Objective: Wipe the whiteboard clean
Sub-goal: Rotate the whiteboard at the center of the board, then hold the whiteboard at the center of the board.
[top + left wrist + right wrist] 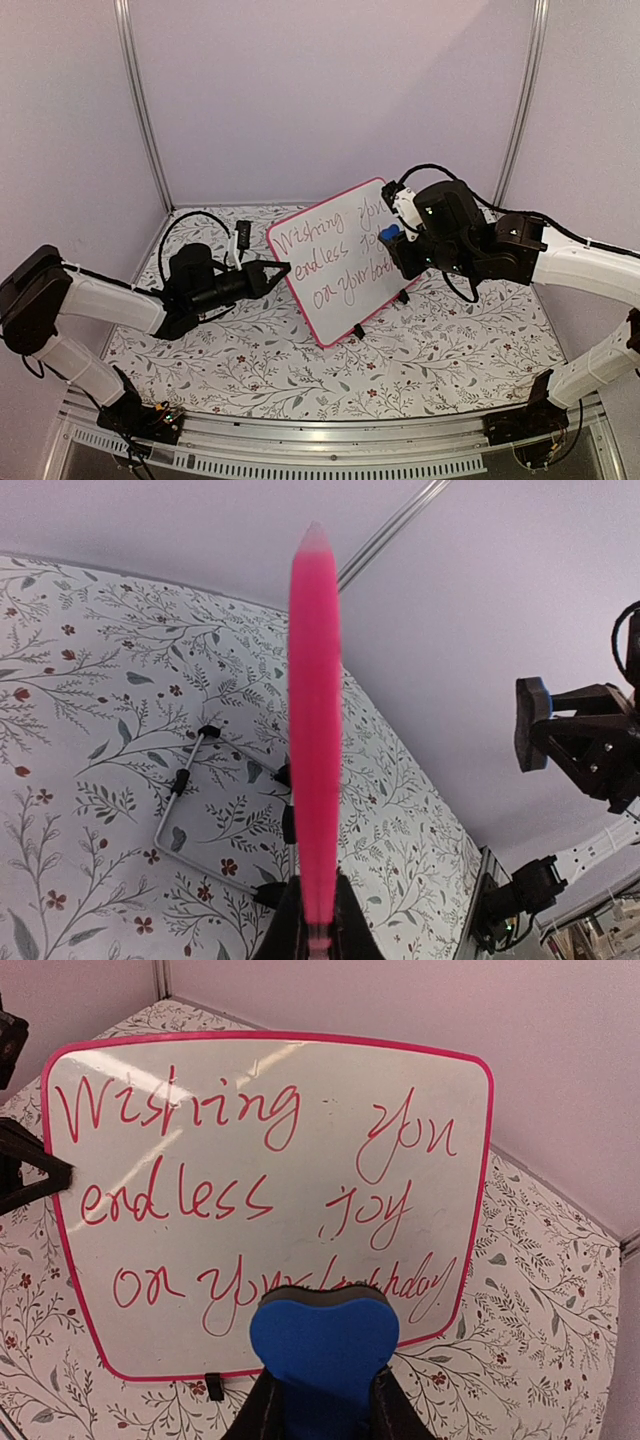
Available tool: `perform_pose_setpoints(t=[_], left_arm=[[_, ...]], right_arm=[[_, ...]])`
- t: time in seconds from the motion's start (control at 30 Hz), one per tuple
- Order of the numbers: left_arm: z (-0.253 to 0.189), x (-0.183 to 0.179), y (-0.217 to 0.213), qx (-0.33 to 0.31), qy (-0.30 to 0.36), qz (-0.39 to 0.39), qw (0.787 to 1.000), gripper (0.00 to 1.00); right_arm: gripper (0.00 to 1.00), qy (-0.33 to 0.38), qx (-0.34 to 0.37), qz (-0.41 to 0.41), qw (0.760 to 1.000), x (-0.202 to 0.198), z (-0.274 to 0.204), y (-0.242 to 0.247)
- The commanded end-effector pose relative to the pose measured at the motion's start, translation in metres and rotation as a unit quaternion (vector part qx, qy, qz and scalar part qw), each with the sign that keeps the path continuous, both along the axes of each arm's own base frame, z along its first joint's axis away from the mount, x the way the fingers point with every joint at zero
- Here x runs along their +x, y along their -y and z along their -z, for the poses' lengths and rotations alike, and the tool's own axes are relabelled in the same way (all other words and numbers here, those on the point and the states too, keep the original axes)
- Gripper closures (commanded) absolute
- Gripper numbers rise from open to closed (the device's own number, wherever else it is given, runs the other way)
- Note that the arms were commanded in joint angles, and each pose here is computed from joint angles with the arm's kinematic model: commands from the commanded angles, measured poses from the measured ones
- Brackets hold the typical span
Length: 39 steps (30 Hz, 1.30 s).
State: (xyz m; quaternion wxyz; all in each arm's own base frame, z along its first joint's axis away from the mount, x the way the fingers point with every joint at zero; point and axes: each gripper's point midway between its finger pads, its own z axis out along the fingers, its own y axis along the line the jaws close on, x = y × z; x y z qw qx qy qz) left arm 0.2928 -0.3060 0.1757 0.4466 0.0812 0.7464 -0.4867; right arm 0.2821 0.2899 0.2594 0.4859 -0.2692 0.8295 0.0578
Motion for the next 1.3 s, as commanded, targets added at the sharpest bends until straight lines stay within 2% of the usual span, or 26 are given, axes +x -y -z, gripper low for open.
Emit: perform_pose_setpoints(t=[0.0,0.1,0.17,0.3,0.4,0.5,0.57,0.67,0.77,0.9,1.2,1.27], left_arm=[[-0.009,-0.012,0.004,0.005,0.018,0.015,1.000,1.00],[-0.004,-0.015,0.006,0.013,0.017,0.024,0.999,1.00],[-0.002,-0.015,0.007,0.022,0.015,0.029,0.999,0.93],[-0.003,-0.019,0.005,0.035,0.013,0.034,0.999,0.89],[-0.012,-0.022,0.000,0.041,0.023,0.031,0.998,0.74],[-0.024,-0.025,-0.006,0.041,0.032,0.023,0.998,0.50],[-0.033,-0.027,-0.011,0.042,0.036,0.017,0.998,0.38],[-0.046,-0.024,-0.021,0.048,0.040,-0.009,0.998,0.28],[-0.058,-0.012,-0.041,0.064,0.036,-0.069,0.995,0.19],[-0.064,0.008,-0.059,0.066,0.000,-0.094,0.993,0.18],[-0.069,0.022,-0.054,0.078,-0.046,-0.044,0.995,0.27],[-0.067,0.024,-0.054,0.073,-0.057,-0.031,0.995,0.32]], right_arm=[[0.88,0.009,0.017,0.001,1.000,0.006,-0.012,-0.006],[0.88,0.009,0.014,0.000,1.000,0.006,-0.012,-0.006],[0.88,0.009,0.013,-0.001,1.000,0.006,-0.012,-0.006],[0.88,0.010,0.011,-0.001,1.000,0.006,-0.015,-0.006],[0.88,0.011,0.012,-0.009,1.000,0.007,-0.020,-0.010],[0.87,0.006,0.005,-0.021,1.000,0.008,-0.021,-0.019],[0.86,0.003,-0.003,-0.039,0.999,0.010,-0.018,-0.028],[0.86,0.009,-0.019,-0.066,0.998,0.014,-0.015,-0.043],[0.86,0.023,-0.025,-0.094,0.995,0.016,-0.019,-0.058],[0.86,0.054,-0.026,-0.132,0.990,0.016,-0.032,-0.078],[0.86,0.088,-0.032,-0.144,0.985,0.025,-0.045,-0.107],[0.86,0.089,-0.031,-0.151,0.984,0.023,-0.044,-0.114]])
